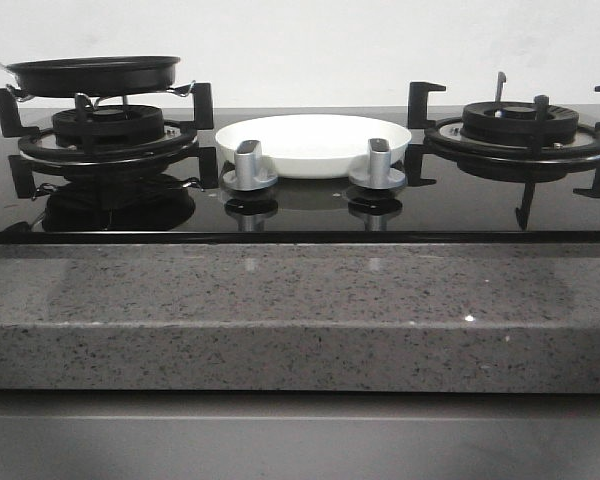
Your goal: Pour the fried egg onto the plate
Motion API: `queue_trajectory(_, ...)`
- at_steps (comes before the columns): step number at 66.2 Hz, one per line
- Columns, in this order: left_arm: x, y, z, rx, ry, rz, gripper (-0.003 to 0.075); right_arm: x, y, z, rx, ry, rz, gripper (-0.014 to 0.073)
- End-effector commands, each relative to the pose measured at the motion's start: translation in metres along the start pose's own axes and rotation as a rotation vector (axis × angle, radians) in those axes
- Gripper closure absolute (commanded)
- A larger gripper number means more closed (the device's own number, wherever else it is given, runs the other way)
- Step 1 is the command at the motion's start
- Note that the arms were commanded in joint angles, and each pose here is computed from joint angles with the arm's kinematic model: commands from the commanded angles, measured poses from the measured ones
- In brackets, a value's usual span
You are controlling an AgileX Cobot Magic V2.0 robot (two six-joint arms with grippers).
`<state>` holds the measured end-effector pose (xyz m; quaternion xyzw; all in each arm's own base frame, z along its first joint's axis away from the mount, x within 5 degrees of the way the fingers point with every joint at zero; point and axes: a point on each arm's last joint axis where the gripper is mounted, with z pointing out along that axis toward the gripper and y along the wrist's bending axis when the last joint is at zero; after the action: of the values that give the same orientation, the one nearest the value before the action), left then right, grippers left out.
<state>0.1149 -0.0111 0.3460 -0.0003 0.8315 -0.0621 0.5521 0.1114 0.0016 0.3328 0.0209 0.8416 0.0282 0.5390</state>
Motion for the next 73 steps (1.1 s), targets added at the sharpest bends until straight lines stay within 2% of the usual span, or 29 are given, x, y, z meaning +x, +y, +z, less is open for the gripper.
queue_trajectory(1,-0.014,-0.002,0.000,0.012,-0.078,-0.008,0.0609,-0.015,0.000,0.000,0.004,-0.075,-0.008,0.0605)
queue_trajectory(10,-0.015,-0.002,0.002,0.012,-0.087,-0.006,0.0403,-0.016,-0.001,0.010,0.007,-0.048,-0.007,0.0330)
queue_trajectory(16,-0.017,-0.002,0.002,0.012,-0.112,-0.007,0.0359,-0.017,-0.001,0.017,0.005,-0.037,0.001,0.0168)
queue_trajectory(19,-0.018,-0.002,0.002,0.012,-0.125,-0.007,0.0365,-0.018,0.000,0.022,0.000,-0.021,0.013,0.0138)
queue_trajectory(29,-0.019,-0.002,0.002,0.012,-0.136,-0.007,0.0367,-0.031,0.006,0.040,-0.052,0.068,0.058,0.0157)
queue_trajectory(39,-0.019,-0.002,0.002,0.012,-0.136,-0.007,0.0367,-0.055,0.028,0.064,-0.151,0.144,-0.041,0.0204)
queue_trajectory(53,-0.019,-0.002,0.002,0.012,-0.133,-0.007,0.0367,-0.088,0.067,0.103,-0.269,0.167,-0.127,0.0208)
queue_trajectory(59,-0.019,-0.002,0.002,0.012,-0.133,-0.007,0.0367,-0.102,0.077,0.124,-0.281,0.190,-0.136,0.0208)
queue_trajectory(73,-0.019,-0.002,0.002,0.012,-0.133,-0.007,0.0367,-0.124,0.094,0.175,-0.295,0.357,-0.159,0.0208)
